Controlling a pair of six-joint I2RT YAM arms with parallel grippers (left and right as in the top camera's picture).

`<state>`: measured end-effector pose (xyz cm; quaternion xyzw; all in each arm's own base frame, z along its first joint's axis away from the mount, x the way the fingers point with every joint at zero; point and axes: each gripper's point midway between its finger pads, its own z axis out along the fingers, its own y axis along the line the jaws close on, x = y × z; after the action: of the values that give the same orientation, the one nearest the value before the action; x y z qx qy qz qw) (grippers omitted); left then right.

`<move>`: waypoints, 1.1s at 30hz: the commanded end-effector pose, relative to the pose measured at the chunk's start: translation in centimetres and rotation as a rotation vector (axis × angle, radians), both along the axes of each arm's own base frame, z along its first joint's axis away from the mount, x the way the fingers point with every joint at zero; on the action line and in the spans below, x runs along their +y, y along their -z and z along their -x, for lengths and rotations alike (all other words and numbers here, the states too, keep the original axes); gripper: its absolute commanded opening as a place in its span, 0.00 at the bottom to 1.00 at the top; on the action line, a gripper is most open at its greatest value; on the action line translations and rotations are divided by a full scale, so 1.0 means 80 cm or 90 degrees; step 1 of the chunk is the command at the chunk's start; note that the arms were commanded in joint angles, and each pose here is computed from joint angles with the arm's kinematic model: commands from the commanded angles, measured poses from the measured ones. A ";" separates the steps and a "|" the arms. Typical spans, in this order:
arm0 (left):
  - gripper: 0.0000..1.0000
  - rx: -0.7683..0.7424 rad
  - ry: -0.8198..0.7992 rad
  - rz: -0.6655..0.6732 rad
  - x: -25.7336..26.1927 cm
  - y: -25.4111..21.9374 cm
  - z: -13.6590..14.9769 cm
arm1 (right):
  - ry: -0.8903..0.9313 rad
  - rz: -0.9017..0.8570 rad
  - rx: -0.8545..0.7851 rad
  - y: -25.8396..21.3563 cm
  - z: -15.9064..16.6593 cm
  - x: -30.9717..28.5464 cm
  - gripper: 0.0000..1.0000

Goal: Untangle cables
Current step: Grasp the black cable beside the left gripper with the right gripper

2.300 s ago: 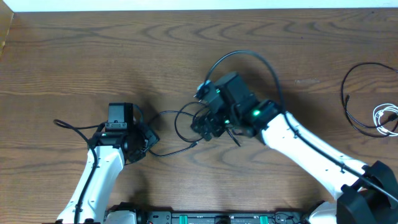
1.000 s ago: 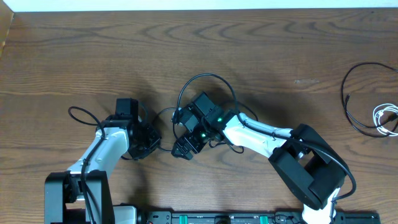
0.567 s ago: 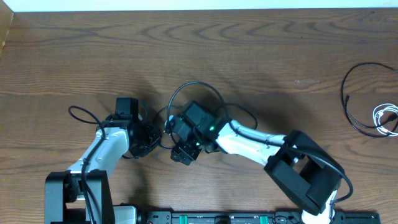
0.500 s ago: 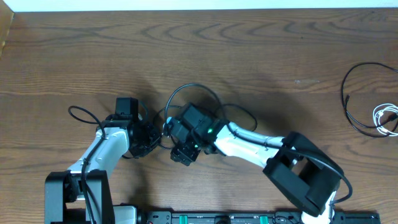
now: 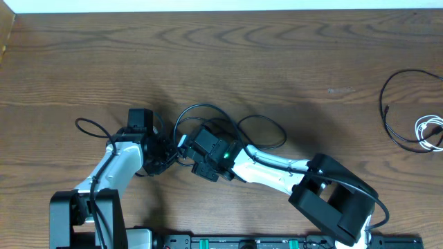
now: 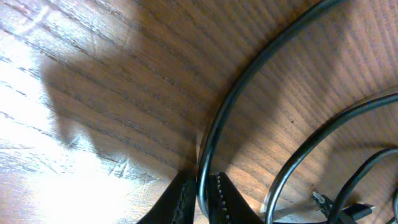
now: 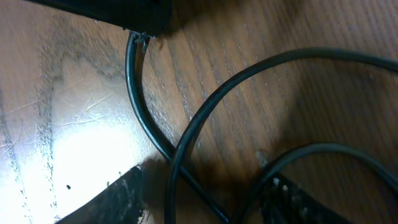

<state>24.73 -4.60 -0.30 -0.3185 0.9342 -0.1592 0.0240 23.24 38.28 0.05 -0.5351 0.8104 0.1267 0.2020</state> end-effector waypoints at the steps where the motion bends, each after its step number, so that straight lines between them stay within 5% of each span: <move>1: 0.22 0.022 0.001 -0.008 0.002 0.012 0.011 | -0.068 0.043 0.018 0.035 0.027 -0.003 0.49; 5: 0.23 0.022 0.001 -0.008 0.002 0.012 0.010 | -0.085 0.025 0.051 0.037 0.040 0.003 0.43; 9: 0.24 0.022 0.001 -0.008 0.002 0.012 0.010 | -0.089 0.023 0.060 0.037 0.043 0.003 0.09; 11: 0.27 0.021 0.004 -0.008 0.002 0.012 0.010 | -0.089 0.025 0.061 0.037 0.044 0.002 0.01; 21: 0.43 -0.011 0.032 0.056 -0.002 -0.002 0.005 | -0.016 0.017 0.085 0.026 0.029 -0.009 0.01; 24: 0.55 -0.016 0.006 0.066 0.011 -0.004 0.003 | 0.017 0.003 0.095 0.015 0.018 -0.014 0.01; 33: 0.57 0.004 -0.061 0.068 0.043 -0.003 0.011 | 0.038 -0.074 0.195 0.000 0.018 -0.010 0.01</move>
<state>24.78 -1.70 0.58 -0.3596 0.9070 -0.2180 0.0226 22.52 37.76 0.27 -0.4975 0.8288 0.2151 0.1393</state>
